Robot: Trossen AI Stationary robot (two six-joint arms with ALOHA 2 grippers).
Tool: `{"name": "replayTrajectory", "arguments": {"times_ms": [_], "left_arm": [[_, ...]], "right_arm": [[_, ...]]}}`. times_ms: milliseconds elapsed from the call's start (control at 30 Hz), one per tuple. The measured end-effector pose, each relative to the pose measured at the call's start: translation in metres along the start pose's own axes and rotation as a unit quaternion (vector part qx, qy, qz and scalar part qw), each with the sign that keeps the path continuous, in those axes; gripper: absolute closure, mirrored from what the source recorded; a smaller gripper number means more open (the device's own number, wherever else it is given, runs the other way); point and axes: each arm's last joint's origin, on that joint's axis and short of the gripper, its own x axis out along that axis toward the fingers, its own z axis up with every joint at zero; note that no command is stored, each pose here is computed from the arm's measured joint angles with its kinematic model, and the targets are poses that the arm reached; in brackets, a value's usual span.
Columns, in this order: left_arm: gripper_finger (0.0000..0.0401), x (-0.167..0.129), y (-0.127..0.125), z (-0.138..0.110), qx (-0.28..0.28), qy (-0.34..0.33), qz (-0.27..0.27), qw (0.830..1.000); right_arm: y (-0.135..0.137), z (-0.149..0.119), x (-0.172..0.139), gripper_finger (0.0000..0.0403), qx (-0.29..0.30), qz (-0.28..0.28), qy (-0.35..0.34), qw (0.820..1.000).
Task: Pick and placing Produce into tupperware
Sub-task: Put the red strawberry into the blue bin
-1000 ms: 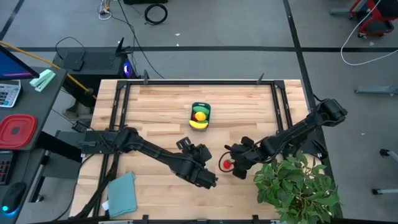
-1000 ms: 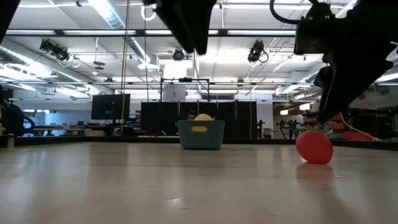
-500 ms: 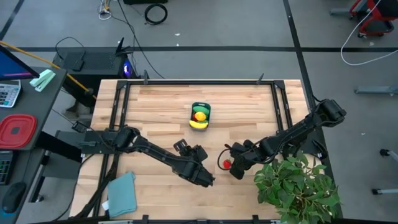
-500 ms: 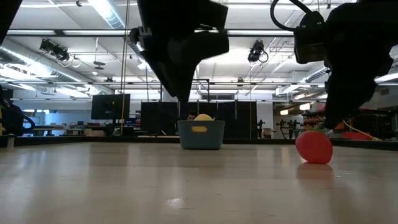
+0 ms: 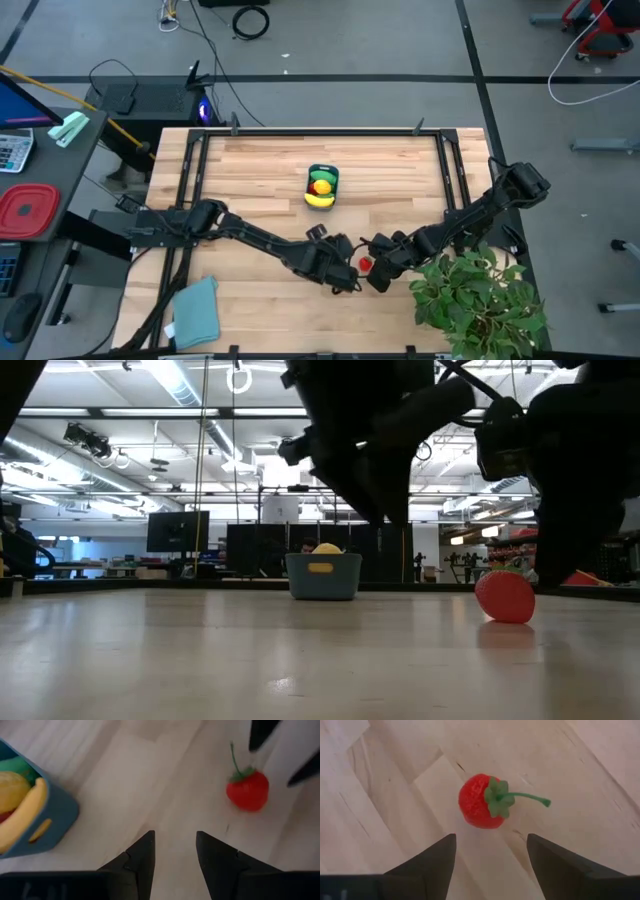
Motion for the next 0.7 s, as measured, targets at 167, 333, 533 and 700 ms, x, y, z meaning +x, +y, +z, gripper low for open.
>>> {"name": "replayTrajectory", "arguments": {"times_ms": [167, 333, 533, 700], "left_arm": [[0.0247, 0.003, 0.001, -0.010, 0.027, 0.024, 0.004, 0.999], [0.0244, 0.008, 0.009, -0.015, 0.036, 0.050, 0.029, 0.998], [0.0254, 0.011, 0.018, -0.016, 0.034, 0.072, 0.054, 0.995], [0.0261, 0.013, 0.024, -0.015, 0.039, 0.084, 0.067, 0.993]], "right_arm": [[0.004, 0.000, 0.000, 0.0149, -0.009, 0.013, -0.011, 1.000], [0.004, 0.000, 0.006, 0.0149, -0.005, 0.005, -0.015, 1.000], [0.004, 0.001, 0.020, 0.0149, -0.002, -0.004, -0.021, 1.000], [0.008, 0.007, 0.025, 0.0149, -0.003, 0.014, -0.046, 0.999]]}}
